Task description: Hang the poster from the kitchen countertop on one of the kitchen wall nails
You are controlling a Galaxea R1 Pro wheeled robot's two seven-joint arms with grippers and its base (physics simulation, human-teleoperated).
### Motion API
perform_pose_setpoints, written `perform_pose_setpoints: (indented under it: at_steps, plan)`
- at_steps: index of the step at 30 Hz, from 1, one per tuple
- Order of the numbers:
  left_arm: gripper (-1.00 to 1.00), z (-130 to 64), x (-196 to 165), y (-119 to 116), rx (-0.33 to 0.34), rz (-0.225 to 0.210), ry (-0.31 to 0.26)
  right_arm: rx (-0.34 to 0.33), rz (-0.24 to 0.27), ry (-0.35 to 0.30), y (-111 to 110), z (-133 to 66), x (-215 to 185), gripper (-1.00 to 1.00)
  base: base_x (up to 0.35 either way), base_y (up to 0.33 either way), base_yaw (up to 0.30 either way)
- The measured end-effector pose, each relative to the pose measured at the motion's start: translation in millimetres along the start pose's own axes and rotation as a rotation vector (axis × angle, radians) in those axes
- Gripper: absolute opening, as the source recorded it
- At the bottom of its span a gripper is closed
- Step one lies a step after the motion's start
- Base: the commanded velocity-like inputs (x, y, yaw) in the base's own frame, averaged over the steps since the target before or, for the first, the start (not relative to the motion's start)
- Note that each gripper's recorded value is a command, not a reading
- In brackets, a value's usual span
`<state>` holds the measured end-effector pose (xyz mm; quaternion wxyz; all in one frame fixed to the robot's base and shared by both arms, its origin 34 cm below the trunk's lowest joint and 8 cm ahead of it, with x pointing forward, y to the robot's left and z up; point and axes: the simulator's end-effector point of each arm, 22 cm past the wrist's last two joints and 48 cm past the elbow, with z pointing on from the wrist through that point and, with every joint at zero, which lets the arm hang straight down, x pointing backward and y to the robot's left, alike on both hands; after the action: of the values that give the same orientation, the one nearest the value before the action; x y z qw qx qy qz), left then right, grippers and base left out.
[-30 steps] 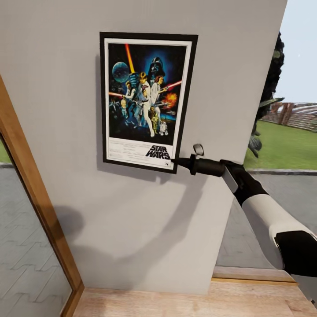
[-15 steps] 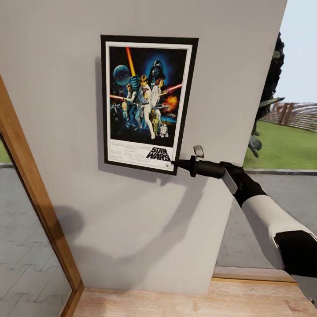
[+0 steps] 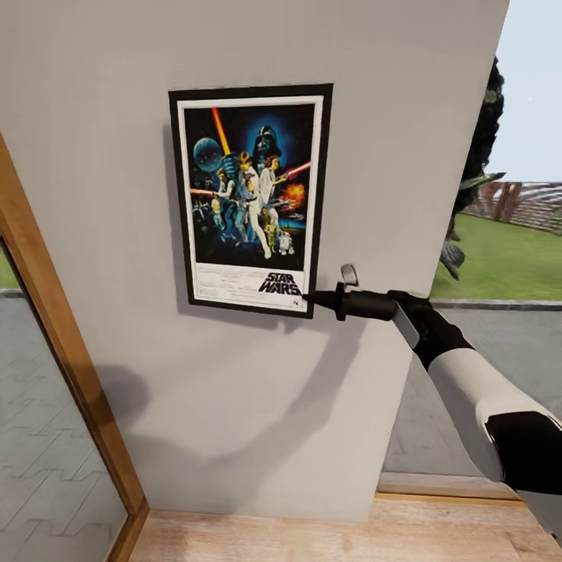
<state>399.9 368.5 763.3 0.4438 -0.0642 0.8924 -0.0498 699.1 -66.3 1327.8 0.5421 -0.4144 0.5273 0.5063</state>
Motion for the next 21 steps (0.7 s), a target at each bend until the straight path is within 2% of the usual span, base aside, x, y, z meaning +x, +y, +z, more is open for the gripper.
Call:
perform_pose_setpoints:
  at_steps: [21]
  plan:
    - [1.00,0.0,0.0,0.0,0.000,0.000,0.000,0.001,0.005,0.006,0.9,-0.2,5.2,-1.00,0.000,0.000,0.000]
